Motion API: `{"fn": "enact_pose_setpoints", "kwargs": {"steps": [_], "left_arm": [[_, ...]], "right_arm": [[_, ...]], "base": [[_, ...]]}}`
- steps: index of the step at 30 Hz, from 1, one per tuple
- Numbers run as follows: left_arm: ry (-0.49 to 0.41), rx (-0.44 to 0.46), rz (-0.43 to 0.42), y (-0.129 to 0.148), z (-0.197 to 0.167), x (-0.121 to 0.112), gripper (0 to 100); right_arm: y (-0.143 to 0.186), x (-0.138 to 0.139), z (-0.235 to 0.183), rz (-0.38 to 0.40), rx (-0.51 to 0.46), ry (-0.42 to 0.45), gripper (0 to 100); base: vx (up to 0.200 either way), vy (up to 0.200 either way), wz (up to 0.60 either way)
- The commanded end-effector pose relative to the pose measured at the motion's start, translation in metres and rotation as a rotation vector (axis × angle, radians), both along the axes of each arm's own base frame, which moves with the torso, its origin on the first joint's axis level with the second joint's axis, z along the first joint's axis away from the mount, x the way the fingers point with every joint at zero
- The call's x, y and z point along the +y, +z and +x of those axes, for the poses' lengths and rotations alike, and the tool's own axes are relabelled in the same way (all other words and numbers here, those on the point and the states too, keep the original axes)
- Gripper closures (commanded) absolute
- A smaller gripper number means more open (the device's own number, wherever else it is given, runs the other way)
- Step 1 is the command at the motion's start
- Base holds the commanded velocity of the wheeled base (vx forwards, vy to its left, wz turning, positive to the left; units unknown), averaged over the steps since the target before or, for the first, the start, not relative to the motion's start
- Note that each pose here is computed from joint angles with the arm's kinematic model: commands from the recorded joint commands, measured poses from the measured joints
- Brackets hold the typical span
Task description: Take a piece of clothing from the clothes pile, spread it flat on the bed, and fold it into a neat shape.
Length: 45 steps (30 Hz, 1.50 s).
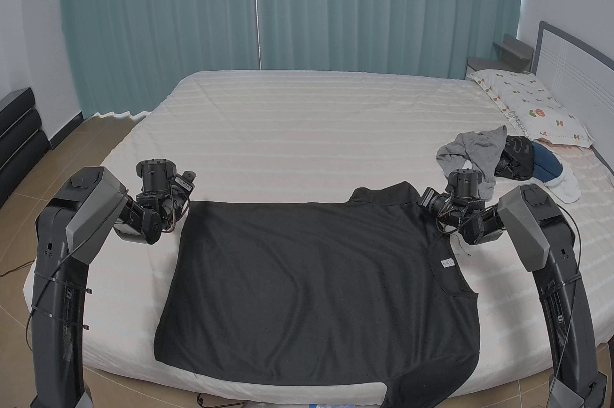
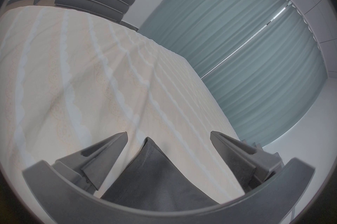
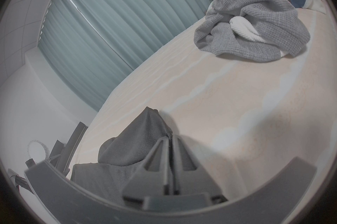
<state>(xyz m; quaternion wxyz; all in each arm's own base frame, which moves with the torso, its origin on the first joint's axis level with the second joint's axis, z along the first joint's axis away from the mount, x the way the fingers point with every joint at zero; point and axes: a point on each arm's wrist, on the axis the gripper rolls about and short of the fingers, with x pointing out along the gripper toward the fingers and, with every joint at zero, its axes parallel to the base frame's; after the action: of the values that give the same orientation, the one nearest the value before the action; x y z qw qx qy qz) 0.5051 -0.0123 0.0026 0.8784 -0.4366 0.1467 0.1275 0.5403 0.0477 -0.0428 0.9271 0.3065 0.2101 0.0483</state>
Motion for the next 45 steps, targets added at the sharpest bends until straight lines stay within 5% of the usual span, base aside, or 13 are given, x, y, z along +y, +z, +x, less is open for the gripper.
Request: {"fn": "enact_pose_setpoints", "kwargs": {"steps": [1, 27, 28, 38, 45], "left_arm": [[0.001, -0.002, 0.001, 0.001, 0.000, 0.000, 0], [-0.001, 0.009, 0.003, 0.001, -0.004, 0.000, 0], [-0.001, 0.010, 0.002, 0.001, -0.004, 0.000, 0], [-0.006, 0.022, 0.008, 0.014, -0.018, -0.001, 0], [-0.048, 0.005, -0.014, 0.051, -0.058, -0.004, 0]], "right_arm": [[0.002, -0.006, 0.002, 0.000, -0.013, -0.016, 100], [0.015, -0.014, 0.015, -0.025, -0.093, -0.099, 100], [0.012, -0.014, 0.015, -0.025, -0.090, -0.098, 0], [0.037, -0.017, 0.009, -0.013, -0.103, -0.109, 0], [0.077, -0.022, -0.053, 0.086, -0.060, -0.111, 0]], "base": [[0.000, 0.000, 0.00], [0.000, 0.000, 0.00], [0.000, 0.000, 0.00], [0.000, 0.000, 0.00], [0.000, 0.000, 0.00]]}}
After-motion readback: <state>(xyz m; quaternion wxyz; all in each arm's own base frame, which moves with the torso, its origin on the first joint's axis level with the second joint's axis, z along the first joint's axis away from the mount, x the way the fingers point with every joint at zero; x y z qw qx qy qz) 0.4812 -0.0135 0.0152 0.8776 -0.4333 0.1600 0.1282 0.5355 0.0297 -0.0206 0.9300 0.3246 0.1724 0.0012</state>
